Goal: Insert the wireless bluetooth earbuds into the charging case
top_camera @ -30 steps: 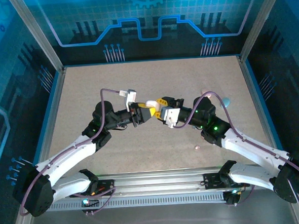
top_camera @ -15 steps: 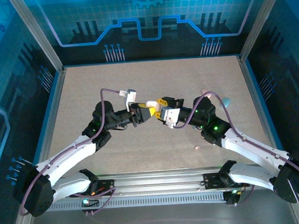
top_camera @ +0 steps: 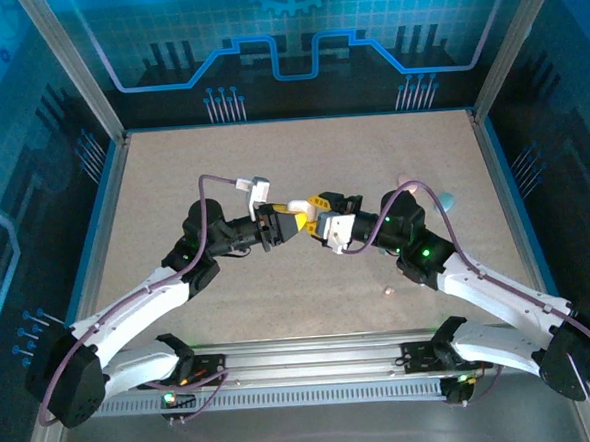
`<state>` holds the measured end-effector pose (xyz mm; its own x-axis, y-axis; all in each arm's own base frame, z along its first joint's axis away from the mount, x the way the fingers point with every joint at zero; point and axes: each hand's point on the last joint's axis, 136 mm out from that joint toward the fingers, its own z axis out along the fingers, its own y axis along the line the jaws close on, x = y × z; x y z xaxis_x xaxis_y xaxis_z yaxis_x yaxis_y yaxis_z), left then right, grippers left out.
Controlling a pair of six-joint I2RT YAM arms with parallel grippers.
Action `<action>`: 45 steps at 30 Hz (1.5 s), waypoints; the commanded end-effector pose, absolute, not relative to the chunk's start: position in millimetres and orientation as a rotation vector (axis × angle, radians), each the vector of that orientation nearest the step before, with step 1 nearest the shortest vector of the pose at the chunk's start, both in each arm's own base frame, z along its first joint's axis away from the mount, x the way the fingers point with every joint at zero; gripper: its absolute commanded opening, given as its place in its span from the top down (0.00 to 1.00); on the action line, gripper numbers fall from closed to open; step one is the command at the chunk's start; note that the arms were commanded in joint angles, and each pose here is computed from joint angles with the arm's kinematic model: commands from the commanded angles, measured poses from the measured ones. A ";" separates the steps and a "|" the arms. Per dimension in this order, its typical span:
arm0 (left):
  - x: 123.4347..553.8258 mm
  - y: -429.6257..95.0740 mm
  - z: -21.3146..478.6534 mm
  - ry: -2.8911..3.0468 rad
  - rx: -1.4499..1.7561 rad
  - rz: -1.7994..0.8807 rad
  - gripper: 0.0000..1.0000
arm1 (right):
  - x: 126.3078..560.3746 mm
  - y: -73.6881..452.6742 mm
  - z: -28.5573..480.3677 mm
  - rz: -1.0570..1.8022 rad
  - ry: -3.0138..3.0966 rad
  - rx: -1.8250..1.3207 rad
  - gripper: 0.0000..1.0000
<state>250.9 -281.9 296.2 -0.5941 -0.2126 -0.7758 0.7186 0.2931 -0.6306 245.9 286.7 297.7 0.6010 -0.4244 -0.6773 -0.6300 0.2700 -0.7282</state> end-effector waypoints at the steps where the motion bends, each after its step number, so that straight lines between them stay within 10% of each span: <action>1: 246.3 -286.7 311.4 1.691 0.524 -1.434 0.73 | 235.2 291.8 318.9 0.198 0.917 -1.356 0.60; 15: 252.6 -266.1 310.1 1.433 0.572 -1.172 0.90 | 251.3 251.5 349.9 0.606 1.450 -0.983 0.30; 26: 251.9 -271.1 304.8 1.175 0.670 -1.078 0.89 | 247.9 247.5 321.2 1.067 1.882 -0.845 0.30; 45: 249.0 -278.4 306.5 1.155 0.689 -1.139 0.89 | 273.0 270.2 307.4 1.033 1.978 -0.821 0.31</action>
<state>259.1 -275.0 294.6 -0.0423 -0.3066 -0.9509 0.9176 0.3646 -0.1584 269.6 266.7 298.7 -0.5082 -0.2092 -0.8354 -0.8054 0.4590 0.3750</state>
